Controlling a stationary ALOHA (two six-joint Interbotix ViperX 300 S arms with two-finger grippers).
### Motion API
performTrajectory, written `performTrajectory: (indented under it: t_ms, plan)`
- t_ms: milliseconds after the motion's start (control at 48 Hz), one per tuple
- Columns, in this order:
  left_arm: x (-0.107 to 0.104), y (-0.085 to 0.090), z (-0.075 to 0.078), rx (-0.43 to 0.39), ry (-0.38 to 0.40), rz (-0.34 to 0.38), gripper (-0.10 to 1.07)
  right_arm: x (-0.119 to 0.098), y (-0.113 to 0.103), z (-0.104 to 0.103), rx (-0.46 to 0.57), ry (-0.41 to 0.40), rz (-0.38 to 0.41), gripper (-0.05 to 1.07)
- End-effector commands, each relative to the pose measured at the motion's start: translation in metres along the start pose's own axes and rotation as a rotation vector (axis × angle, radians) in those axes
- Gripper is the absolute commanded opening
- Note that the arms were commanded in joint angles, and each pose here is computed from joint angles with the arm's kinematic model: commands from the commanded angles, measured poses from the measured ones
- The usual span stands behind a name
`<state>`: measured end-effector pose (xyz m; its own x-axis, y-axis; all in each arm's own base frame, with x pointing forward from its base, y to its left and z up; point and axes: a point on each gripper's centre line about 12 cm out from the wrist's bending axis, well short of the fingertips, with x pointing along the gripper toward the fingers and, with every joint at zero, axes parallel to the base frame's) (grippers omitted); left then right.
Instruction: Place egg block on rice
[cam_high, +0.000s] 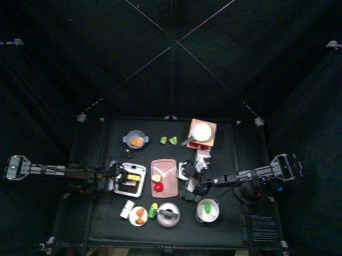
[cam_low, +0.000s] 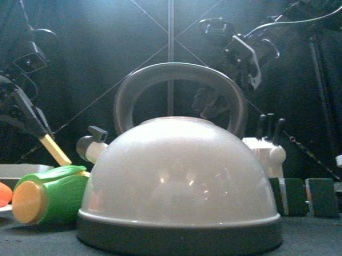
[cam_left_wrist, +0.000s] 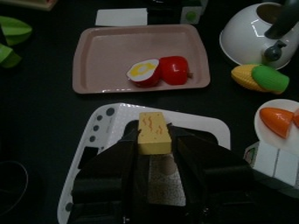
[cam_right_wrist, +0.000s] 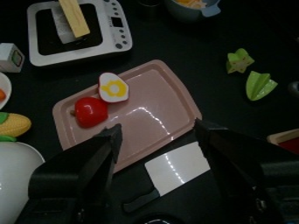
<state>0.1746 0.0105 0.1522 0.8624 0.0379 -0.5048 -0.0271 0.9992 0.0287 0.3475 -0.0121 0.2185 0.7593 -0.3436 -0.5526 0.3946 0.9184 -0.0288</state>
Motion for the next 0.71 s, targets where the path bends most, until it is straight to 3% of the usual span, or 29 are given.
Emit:
performTrajectory:
  t_ms: [0,292,688]
  plan:
    - [-0.003,-0.003,0.004,-0.029,-0.009,-0.007,0.57,-0.003,-0.001,0.007,0.006,-0.020,0.004,0.96]
    - [-0.016,-0.014,0.009,-0.051,-0.031,-0.049,0.57,0.004,0.001,0.001,-0.008,0.001,-0.001,0.96]
    - [-0.016,-0.014,0.008,-0.084,-0.005,-0.039,0.57,0.005,0.005,0.001,-0.023,0.000,0.009,0.96]
